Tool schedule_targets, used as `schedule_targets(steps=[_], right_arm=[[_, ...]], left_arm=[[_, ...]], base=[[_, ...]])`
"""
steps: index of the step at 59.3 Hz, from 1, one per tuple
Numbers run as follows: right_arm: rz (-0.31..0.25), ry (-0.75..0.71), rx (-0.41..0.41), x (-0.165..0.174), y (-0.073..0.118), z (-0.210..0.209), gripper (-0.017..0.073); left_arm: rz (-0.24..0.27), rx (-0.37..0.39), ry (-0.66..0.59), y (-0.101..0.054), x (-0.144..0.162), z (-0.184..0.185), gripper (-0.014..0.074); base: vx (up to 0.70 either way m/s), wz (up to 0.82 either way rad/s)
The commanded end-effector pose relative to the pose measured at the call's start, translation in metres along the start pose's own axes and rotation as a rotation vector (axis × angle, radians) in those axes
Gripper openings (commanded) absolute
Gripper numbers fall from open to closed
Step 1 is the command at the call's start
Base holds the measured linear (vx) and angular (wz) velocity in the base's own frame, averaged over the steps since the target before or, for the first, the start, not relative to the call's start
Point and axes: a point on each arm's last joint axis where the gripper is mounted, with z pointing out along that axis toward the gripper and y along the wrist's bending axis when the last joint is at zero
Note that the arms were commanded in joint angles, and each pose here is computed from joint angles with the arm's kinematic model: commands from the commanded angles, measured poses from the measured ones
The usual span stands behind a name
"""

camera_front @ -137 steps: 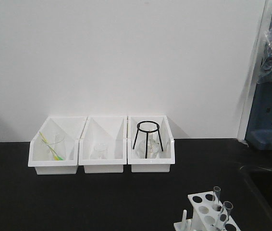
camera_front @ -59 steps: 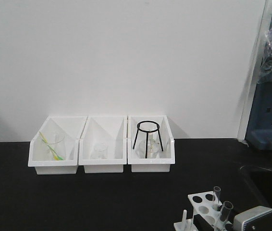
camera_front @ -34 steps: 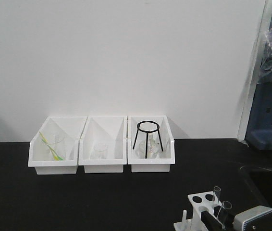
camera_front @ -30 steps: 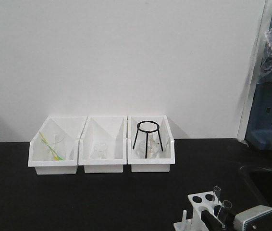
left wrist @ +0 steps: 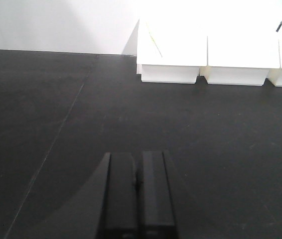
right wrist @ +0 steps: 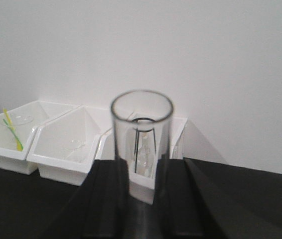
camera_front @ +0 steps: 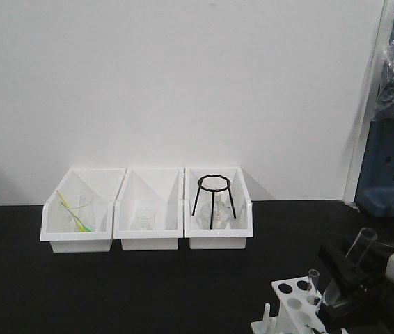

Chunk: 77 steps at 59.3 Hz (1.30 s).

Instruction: Flip and reinsert test tube from rack

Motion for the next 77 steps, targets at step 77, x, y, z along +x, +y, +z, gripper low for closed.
schedule_targets(steps=[77], right_arm=[[-0.792,0.210,0.138,-0.128,-0.021,-0.001,-0.0009]], left_arm=[[-0.004,0.023,-0.086,-0.002,-0.007,-0.001,-0.0006]], base=[[0.00,0.00]])
